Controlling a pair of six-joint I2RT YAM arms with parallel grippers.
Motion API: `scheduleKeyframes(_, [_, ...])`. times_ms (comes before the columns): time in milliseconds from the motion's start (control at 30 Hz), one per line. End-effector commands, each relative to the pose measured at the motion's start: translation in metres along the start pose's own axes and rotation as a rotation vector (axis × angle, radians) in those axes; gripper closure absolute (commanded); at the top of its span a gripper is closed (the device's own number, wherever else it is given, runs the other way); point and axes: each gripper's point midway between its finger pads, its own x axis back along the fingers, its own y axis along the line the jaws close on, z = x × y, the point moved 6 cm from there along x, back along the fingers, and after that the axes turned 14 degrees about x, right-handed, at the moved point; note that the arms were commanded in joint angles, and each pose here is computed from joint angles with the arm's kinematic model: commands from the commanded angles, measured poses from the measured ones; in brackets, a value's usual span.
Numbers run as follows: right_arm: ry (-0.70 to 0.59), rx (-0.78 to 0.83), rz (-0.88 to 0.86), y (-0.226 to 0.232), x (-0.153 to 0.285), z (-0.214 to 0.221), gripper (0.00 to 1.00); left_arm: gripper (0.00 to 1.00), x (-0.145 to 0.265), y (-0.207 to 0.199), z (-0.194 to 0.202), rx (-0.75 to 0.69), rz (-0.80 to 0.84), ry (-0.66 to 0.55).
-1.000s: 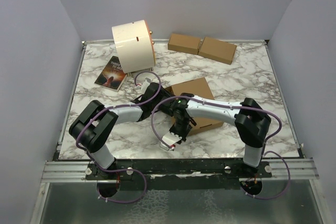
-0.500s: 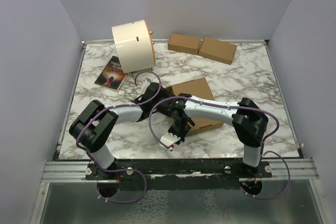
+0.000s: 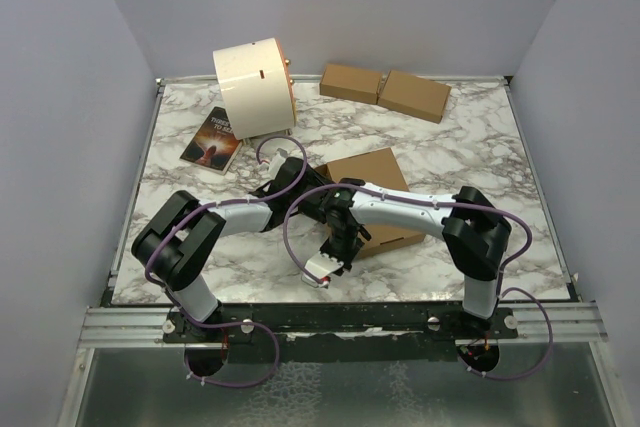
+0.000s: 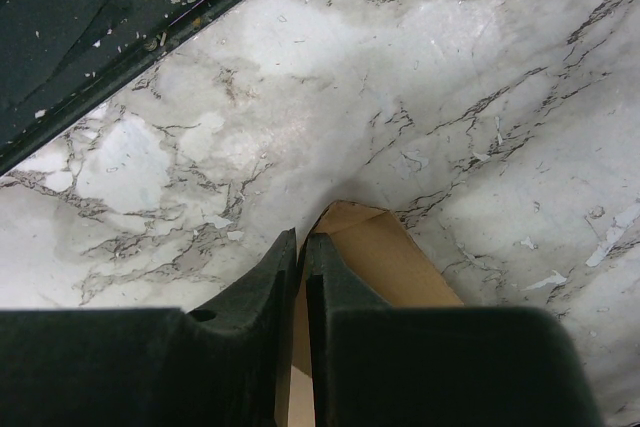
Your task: Fold the paper box
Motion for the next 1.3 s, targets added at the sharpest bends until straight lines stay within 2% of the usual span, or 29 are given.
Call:
scheduleKeyframes(0, [0.014, 0.058, 0.058, -0.023, -0.005, 0.002, 0.91, 0.49, -0.003, 0.036, 0.006, -0.002, -0.138, 0.031])
scheduleKeyframes(567, [0.015, 0.037, 0.044, -0.022, -0.006, 0.004, 0.92, 0.49, -0.003, 0.036, 0.006, -0.002, -0.134, 0.034])
scheduleKeyframes(1267, [0.107, 0.038, 0.231, -0.012, 0.011, 0.002, 0.92, 0.49, -0.007, 0.041, 0.007, -0.001, -0.15, 0.039])
